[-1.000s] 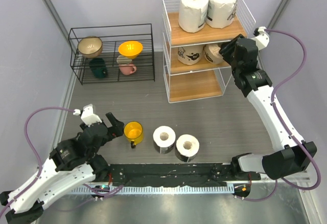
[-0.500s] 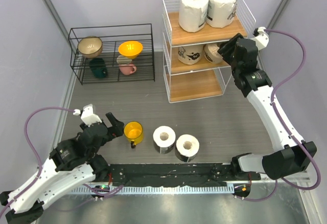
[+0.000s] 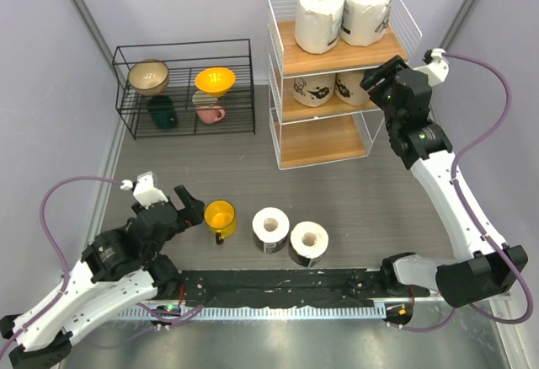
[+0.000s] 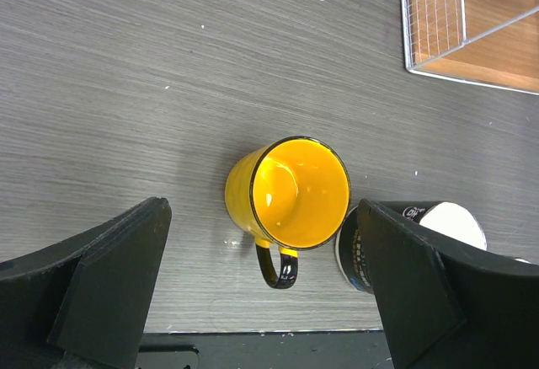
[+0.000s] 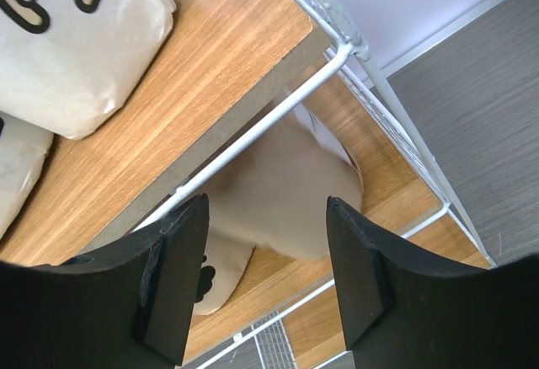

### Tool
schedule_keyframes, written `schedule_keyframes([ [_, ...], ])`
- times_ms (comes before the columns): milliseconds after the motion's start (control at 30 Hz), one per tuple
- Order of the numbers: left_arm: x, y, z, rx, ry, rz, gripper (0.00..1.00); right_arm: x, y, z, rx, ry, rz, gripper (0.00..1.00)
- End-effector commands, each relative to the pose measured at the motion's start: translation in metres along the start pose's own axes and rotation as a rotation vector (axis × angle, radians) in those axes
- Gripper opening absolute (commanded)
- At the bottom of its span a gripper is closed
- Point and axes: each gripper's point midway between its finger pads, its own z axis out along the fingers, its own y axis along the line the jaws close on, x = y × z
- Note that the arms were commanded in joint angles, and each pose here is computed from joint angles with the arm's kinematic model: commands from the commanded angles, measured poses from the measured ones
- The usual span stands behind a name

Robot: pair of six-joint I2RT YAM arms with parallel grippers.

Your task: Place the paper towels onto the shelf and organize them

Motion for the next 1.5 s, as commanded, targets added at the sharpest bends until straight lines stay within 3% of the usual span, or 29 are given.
schedule_keyframes([
  [0,-0.007,-0.004,-0.003,0.017,-0.022,-0.026,1.00,-0.037,0.022,-0.016,-0.091,-0.108,0.060,0.64],
  [333,-0.007,-0.005,-0.003,0.019,-0.021,-0.027,1.00,-0.045,0.017,-0.034,-0.097,-0.131,0.058,0.64],
  [633,-0.013,-0.007,-0.004,0.019,-0.038,-0.027,1.00,-0.048,-0.002,-0.079,-0.107,-0.112,0.013,0.64],
  [733,-0.015,-0.009,-0.003,0.025,-0.046,-0.024,1.00,-0.031,0.001,-0.096,-0.159,-0.005,-0.014,0.64],
  [900,-0.019,-0.015,-0.002,0.022,-0.049,-0.006,1.00,0.048,0.000,-0.128,-0.233,0.390,-0.119,0.64],
  [1133,-0.015,-0.022,0.005,0.029,-0.037,0.002,1.00,0.149,-0.030,-0.205,-0.183,0.705,-0.258,0.65],
  [1267,-0.012,-0.025,0.009,0.025,-0.026,0.009,1.00,0.205,-0.059,-0.237,-0.131,0.832,-0.280,0.65],
  [1467,-0.008,-0.026,0.012,0.021,-0.017,0.014,1.00,0.248,-0.084,-0.275,-0.092,0.875,-0.312,0.65],
])
